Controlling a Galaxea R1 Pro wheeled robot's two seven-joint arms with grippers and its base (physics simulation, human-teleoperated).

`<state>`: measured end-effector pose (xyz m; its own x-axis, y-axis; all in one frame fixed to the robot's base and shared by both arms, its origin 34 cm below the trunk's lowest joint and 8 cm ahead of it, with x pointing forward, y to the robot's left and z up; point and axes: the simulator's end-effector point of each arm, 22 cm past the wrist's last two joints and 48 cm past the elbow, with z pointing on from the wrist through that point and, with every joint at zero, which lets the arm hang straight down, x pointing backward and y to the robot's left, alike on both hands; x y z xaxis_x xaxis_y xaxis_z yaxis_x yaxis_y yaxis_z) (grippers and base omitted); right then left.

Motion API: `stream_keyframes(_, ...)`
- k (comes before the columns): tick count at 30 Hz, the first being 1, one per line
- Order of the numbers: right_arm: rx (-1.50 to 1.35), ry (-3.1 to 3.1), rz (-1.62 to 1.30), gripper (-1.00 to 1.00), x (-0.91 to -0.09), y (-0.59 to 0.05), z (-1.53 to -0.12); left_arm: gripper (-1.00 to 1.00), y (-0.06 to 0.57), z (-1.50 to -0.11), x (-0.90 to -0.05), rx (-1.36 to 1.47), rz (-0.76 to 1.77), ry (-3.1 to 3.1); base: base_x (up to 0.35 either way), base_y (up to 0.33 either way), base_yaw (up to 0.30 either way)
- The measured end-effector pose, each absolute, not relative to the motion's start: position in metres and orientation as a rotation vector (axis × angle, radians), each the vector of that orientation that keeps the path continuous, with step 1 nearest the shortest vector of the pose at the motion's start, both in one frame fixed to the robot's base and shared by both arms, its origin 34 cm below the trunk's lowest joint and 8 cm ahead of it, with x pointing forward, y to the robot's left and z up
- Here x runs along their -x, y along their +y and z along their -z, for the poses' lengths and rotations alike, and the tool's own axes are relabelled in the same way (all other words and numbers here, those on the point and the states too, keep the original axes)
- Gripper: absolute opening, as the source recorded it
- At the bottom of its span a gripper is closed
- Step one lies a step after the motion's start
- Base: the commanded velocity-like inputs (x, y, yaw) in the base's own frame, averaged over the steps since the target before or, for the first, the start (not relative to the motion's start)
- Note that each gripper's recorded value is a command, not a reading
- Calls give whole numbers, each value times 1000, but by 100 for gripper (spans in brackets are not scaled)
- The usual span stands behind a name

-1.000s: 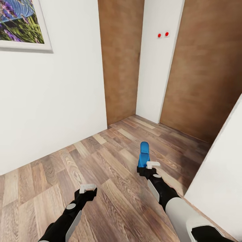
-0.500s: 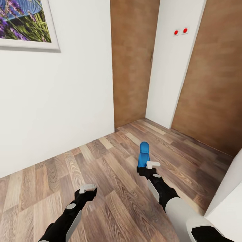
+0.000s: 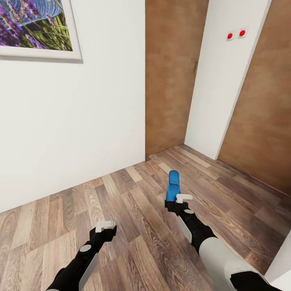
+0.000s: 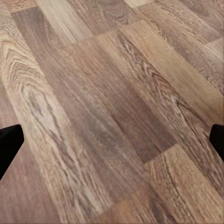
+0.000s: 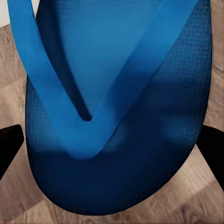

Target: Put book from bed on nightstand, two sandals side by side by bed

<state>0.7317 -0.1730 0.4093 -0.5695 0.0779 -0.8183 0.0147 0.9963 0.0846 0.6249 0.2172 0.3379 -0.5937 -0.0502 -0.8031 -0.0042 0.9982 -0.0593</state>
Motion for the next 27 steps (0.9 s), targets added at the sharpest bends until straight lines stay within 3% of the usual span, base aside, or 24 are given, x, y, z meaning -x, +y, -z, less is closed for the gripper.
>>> stream_keyframes(10,-65,2176,-84,-100,-732,-173,-409,100,218,-338,-625,39,64,2206,246,-193,176)
stream_keyframes(27,-65,2176,-83,-100,-732,-173,-409,100,217,-338,-625,39,65,2206,240,-12,205)
